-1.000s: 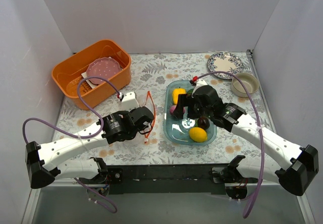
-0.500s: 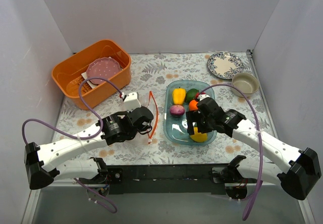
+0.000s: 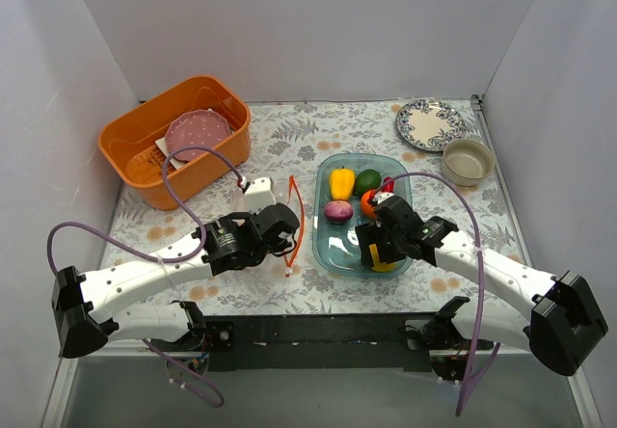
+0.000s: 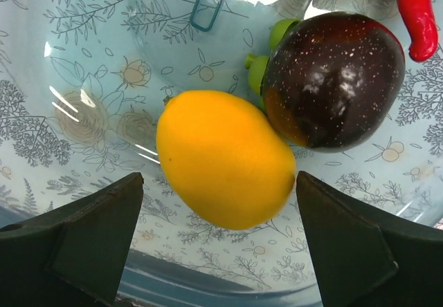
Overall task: Place the food in the zip-top bag and seal the zipper
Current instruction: Pick up the fake fruit from the bin.
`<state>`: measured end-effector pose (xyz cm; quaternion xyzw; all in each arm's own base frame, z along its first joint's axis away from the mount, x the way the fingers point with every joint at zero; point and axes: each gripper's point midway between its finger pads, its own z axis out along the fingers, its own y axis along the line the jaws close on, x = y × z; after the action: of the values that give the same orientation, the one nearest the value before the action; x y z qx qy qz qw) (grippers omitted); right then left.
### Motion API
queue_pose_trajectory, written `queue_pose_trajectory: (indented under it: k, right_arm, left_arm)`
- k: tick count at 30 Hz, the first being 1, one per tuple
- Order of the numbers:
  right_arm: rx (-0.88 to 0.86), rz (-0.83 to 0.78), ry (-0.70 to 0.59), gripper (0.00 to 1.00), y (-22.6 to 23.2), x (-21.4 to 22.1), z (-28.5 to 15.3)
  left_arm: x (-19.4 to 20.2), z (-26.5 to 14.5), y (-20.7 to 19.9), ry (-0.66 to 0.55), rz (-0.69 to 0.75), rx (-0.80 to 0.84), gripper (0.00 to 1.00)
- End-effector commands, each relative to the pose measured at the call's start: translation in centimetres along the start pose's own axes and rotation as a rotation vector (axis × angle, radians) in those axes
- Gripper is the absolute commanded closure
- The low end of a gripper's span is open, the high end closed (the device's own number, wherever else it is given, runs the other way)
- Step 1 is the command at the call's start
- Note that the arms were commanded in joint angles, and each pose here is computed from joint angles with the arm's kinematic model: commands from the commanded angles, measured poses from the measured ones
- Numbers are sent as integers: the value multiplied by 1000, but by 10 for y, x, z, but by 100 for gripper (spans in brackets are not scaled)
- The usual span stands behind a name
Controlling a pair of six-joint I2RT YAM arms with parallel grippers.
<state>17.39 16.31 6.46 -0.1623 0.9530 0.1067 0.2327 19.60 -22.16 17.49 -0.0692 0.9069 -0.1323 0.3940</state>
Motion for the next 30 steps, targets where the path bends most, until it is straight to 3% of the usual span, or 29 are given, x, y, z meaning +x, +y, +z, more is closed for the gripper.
queue_pose_trajectory:
  k: [1,6,13,26,29,30]
  right_arm:
    - [-26,-25,-43,2,4,-14,8]
    - [-83,-23,-38,4,15,-14,14]
    - [-169,-6,-11,32,30,-8,18]
    - [-163,3,73,28,30,7,30]
    - [-184,11,65,48,35,3,30]
    - [-190,13,59,60,36,2,29]
  left_arm:
    - [-12,-4,-9,-20,-12,20,98]
    - [-13,-2,-9,-21,2,12,98]
    - [-10,-2,-6,-18,-6,7,98]
    - [-10,-2,-4,-18,-6,6,97]
    - [-9,-1,-4,-17,-7,8,97]
    - [-9,-2,-4,-18,-7,9,97]
